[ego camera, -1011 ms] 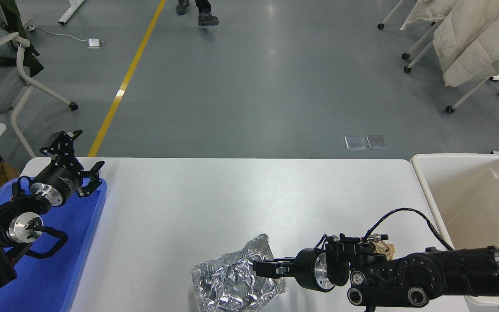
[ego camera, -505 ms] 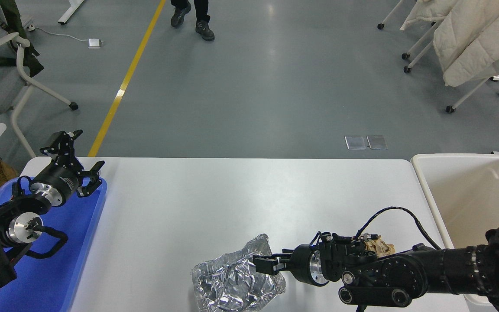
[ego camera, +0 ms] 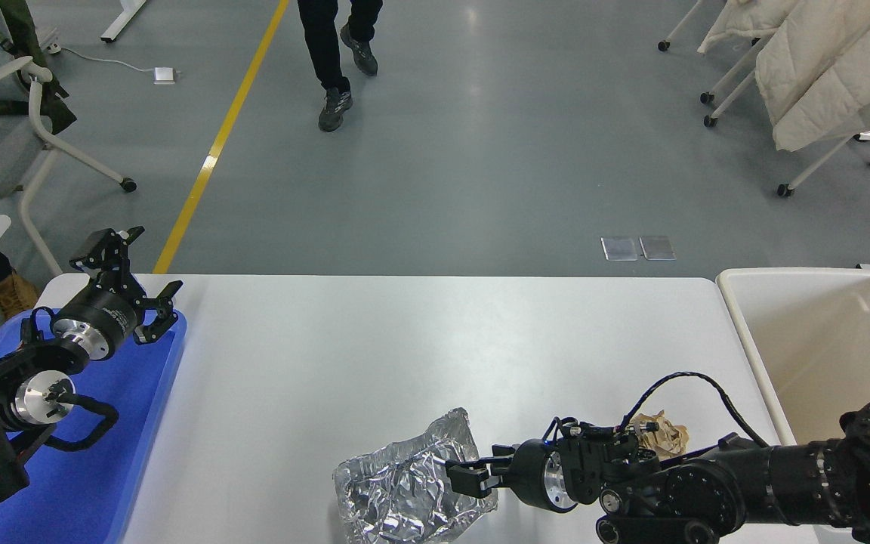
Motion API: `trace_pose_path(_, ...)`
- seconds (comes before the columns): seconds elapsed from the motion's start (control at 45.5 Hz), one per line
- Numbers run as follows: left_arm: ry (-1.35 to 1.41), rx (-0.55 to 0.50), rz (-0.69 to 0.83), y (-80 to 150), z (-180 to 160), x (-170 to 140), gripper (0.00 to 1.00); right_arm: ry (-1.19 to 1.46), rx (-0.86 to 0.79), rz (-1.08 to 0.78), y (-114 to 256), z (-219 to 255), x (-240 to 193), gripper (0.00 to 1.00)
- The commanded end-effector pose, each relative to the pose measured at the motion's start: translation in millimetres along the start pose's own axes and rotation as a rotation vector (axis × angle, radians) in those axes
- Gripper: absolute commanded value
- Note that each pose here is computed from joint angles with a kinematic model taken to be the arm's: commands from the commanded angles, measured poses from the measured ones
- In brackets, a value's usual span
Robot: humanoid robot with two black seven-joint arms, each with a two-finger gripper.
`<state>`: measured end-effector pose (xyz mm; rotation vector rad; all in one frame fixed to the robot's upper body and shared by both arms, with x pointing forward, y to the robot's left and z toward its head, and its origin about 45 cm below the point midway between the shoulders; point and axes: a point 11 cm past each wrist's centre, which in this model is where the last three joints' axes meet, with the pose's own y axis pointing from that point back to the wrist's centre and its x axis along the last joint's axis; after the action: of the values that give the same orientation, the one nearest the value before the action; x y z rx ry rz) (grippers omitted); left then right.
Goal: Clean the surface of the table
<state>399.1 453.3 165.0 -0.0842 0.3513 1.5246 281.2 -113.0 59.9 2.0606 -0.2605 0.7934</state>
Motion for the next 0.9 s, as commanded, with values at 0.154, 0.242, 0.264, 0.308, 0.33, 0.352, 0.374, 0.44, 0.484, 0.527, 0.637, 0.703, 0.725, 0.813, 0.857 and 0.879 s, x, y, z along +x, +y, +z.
trace_pose_path(0.154,0.0,0.001,0.0,0.1,-0.2,0.1,1.0,0.018,0.0,0.001,-1.7,-0.1,0.4,0.58)
trace_pose_path(0.242,0.0,0.001,0.0,0.1,-0.2,0.1,1.0,0.02,-0.001,0.001,-2.5,-0.1,0.6,0.42)
trace_pose_path(0.264,-0.001,-0.001,-0.001,-0.3,0.4,-0.3,1.0,0.022,0.0,-0.001,-2.7,-0.7,0.6,0.39)
trace_pose_path(0.308,-0.001,-0.001,-0.001,-0.3,0.4,-0.3,1.0,0.028,-0.003,-0.005,-2.4,0.3,-0.1,0.34)
trace_pose_path(0.33,0.001,0.0,0.001,0.1,-0.1,0.1,1.0,0.033,-0.004,-0.007,-2.1,1.0,-0.9,0.31)
trace_pose_path(0.352,0.0,0.001,0.0,0.1,-0.2,0.1,1.0,0.037,-0.005,-0.012,-1.9,1.6,-1.6,0.28)
trace_pose_path(0.374,0.0,0.001,0.0,0.1,-0.2,0.1,1.0,0.039,-0.006,-0.013,-1.7,1.9,-1.7,0.23)
trace_pose_path(0.44,-0.001,-0.001,-0.001,-0.3,0.4,-0.3,1.0,0.042,-0.006,-0.015,-1.5,1.8,-2.1,0.08)
trace_pose_path(0.484,0.0,0.001,0.0,0.1,-0.2,0.1,1.0,0.041,-0.005,-0.016,-1.5,1.3,-1.8,0.0)
trace_pose_path(0.527,0.0,0.001,0.0,0.1,-0.2,0.1,1.0,0.042,-0.004,-0.018,-1.5,0.8,-0.9,0.0)
trace_pose_path(0.637,0.0,0.001,0.0,0.1,-0.2,0.1,1.0,0.041,-0.003,-0.021,-1.1,0.0,1.6,0.0)
trace_pose_path(0.703,-0.001,-0.001,-0.001,-0.3,0.4,-0.3,1.0,0.041,-0.005,-0.02,-0.9,0.7,2.4,0.0)
trace_pose_path(0.725,-0.001,-0.001,-0.001,-0.3,0.4,-0.3,1.0,0.04,-0.004,-0.019,-0.8,0.2,2.9,0.0)
trace_pose_path(0.813,0.0,0.001,0.0,0.1,-0.2,0.1,1.0,0.035,-0.007,-0.019,0.1,1.3,3.8,0.0)
trace_pose_path(0.857,-0.001,-0.001,-0.001,-0.3,0.4,-0.3,1.0,0.032,-0.007,-0.018,0.4,1.3,4.1,0.0)
trace_pose_path(0.879,0.0,0.001,0.0,0.1,-0.2,0.1,1.0,0.03,-0.006,-0.017,0.7,1.1,4.6,0.0)
